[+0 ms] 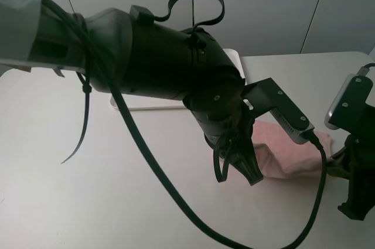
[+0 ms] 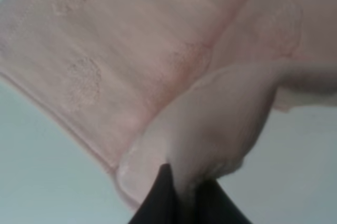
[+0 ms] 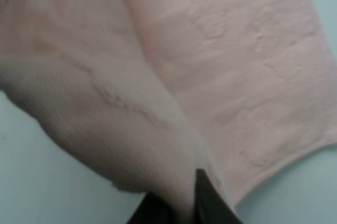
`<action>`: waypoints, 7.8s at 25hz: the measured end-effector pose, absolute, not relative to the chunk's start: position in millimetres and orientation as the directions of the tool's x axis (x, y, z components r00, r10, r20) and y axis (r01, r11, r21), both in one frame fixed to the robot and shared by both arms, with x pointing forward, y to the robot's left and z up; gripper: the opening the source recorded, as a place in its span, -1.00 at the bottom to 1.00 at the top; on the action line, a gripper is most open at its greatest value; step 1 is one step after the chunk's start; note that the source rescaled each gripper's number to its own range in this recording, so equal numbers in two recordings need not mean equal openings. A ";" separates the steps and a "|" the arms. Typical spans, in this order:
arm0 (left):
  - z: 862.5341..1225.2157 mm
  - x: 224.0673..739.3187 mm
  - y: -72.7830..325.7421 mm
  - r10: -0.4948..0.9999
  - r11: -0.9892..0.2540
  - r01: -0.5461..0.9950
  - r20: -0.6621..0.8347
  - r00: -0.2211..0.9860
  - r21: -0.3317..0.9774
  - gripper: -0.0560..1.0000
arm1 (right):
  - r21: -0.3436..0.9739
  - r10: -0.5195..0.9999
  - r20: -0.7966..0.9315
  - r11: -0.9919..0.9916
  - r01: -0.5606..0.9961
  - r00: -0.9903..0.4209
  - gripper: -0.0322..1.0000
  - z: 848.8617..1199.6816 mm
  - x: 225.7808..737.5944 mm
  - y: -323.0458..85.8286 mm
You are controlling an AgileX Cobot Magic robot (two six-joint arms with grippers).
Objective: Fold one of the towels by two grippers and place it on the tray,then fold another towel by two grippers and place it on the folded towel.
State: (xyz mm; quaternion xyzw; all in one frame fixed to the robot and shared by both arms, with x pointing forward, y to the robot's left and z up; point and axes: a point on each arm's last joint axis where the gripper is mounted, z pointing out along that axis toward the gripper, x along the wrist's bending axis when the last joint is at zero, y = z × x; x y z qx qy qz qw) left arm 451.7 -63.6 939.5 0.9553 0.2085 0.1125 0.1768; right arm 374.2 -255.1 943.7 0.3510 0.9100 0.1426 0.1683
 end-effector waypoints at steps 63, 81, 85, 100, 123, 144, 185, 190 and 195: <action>925.6 579.1 -17.8 0.873 -0.452 0.853 -0.068 0.483 0.259 1.00 | 0.235 0.969 0.130 -0.236 0.943 0.210 0.72 972.1 452.3 -268.9; 907.8 589.5 -33.9 0.878 -0.423 0.868 -0.118 0.463 0.260 1.00 | 0.174 0.969 0.206 -0.172 0.970 0.135 1.00 971.1 451.4 -301.0; 913.8 594.6 -46.8 0.870 -0.449 0.861 -0.101 0.482 0.239 1.00 | 0.180 0.970 0.203 -0.172 0.968 0.134 1.00 969.6 453.7 -301.4; 884.5 600.0 -52.6 0.880 -0.468 0.877 -0.033 0.474 0.111 1.00 | 0.164 0.993 0.112 -0.050 0.985 0.032 1.00 957.2 464.3 -286.4; 878.1 600.5 -53.1 0.885 -0.460 0.882 -0.032 0.465 0.106 1.00 | 0.020 0.980 0.085 -0.180 0.983 0.178 1.00 921.1 492.8 -286.7; 878.3 600.6 -53.1 0.870 -0.486 0.867 -0.029 0.491 0.108 1.00 | -0.043 0.978 0.085 -0.186 0.982 0.189 0.97 887.7 507.5 -308.9; 878.7 600.5 -53.8 0.868 -0.489 0.866 -0.035 0.495 0.109 1.00 | -0.011 0.953 0.120 -0.280 0.960 0.279 -0.86 867.9 503.4 -305.9; 878.7 600.9 -53.4 0.867 -0.491 0.864 -0.029 0.497 0.111 0.98 | -0.015 0.955 0.133 -0.267 0.964 0.267 -0.86 868.1 503.3 -304.6; 878.7 600.3 -54.0 0.867 -0.493 0.863 -0.029 0.498 0.111 0.98 | -0.034 0.944 0.152 -0.290 0.956 0.292 -0.86 868.7 502.9 -302.6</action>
